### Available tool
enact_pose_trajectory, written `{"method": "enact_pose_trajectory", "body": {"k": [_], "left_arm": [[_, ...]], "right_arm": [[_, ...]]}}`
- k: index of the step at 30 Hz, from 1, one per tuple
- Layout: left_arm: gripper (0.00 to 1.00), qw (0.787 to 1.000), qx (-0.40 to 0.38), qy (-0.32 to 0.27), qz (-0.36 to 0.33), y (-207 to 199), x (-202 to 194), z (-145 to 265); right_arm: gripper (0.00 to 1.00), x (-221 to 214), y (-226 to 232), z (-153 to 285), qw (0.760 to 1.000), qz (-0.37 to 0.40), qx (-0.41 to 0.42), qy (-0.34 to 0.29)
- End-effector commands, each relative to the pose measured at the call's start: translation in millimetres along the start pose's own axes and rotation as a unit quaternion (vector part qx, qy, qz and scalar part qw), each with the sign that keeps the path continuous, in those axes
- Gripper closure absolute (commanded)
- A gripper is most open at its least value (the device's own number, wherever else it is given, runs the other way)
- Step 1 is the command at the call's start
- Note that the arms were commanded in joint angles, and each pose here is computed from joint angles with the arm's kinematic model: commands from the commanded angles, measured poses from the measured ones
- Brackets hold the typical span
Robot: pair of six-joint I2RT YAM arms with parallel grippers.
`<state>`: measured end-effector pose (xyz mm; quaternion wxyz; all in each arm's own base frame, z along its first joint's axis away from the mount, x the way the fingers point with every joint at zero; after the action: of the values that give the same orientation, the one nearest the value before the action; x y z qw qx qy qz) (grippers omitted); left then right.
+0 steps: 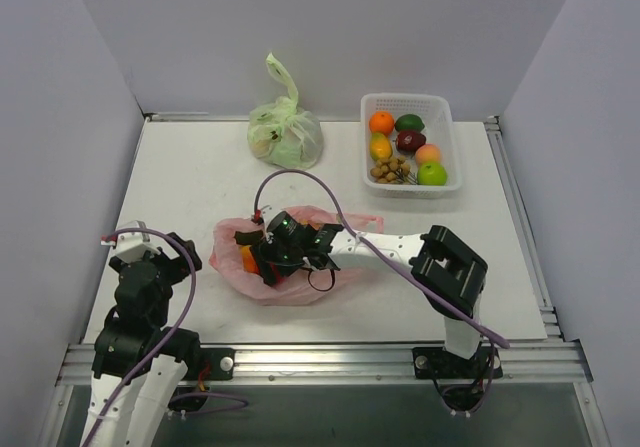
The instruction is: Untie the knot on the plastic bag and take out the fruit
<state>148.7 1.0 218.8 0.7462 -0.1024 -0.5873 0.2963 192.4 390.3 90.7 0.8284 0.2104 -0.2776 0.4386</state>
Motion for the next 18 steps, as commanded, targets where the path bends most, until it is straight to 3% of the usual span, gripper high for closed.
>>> {"method": "enact_pose_trajectory", "body": {"k": [1,5,18], "left_arm": [[0.04,0.999,-0.023,-0.023,0.009,-10,13,1],[0.04,0.999,-0.024,-0.021,0.007,-11,13,0],[0.05,0.999,-0.024,-0.025,0.008,-10,14,1]], "right_arm": [[0.46,8,-3,9,1.000,0.007,-0.013,-0.014],[0.71,21,-3,32,0.999,0.010,-0.016,-0.045],[0.90,32,-25,105,0.993,0.030,-0.068,-0.096]]}}
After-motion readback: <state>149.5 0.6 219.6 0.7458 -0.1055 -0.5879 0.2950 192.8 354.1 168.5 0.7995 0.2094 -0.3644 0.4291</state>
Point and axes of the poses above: each gripper's point midway between its finger pads, its own z axis back along the fingers, its own y axis along the line the jaws close on, x = y × z, the point moved 5 cm from there along z, back along the fingers, and after that the axes turned 14 degrees about z, right-handed, at the moved point
